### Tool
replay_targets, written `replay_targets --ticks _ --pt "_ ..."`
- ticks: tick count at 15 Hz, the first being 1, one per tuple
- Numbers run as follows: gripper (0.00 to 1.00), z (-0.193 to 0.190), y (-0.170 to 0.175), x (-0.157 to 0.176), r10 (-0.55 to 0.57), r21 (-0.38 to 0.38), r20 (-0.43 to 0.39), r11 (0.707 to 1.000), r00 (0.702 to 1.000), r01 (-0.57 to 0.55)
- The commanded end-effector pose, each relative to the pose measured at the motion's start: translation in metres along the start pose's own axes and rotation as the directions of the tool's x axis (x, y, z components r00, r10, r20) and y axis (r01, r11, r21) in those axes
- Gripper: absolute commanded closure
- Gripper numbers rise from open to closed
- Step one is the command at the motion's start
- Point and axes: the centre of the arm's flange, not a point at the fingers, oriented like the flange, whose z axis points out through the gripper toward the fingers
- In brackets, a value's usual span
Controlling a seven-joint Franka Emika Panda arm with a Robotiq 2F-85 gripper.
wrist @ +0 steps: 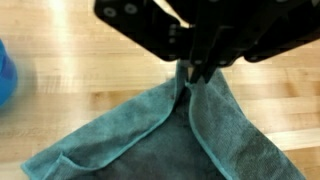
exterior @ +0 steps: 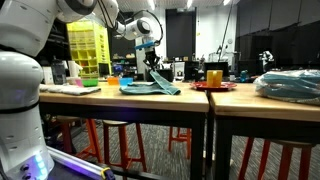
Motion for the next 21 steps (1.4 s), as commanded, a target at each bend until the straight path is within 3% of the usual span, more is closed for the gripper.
replay_targets --ticks 1,7,12,18,21 --pt "0.99 -0.015 0.007 0.035 -0.029 0.014 0.056 1.000 0.998 0.028" --pt "0.99 -0.018 0.015 0.056 -0.017 0.009 0.105 1.000 0.994 0.016" --pt "0.99 -0.004 0.022 0.044 -0.023 0.039 0.123 0.999 0.992 0.018" --pt "0.99 0.019 0.033 0.035 0.050 0.077 0.017 0.996 0.999 -0.051" --pt "0.99 0.032 0.038 0.040 0.077 0.049 -0.052 0.996 0.996 -0.074"
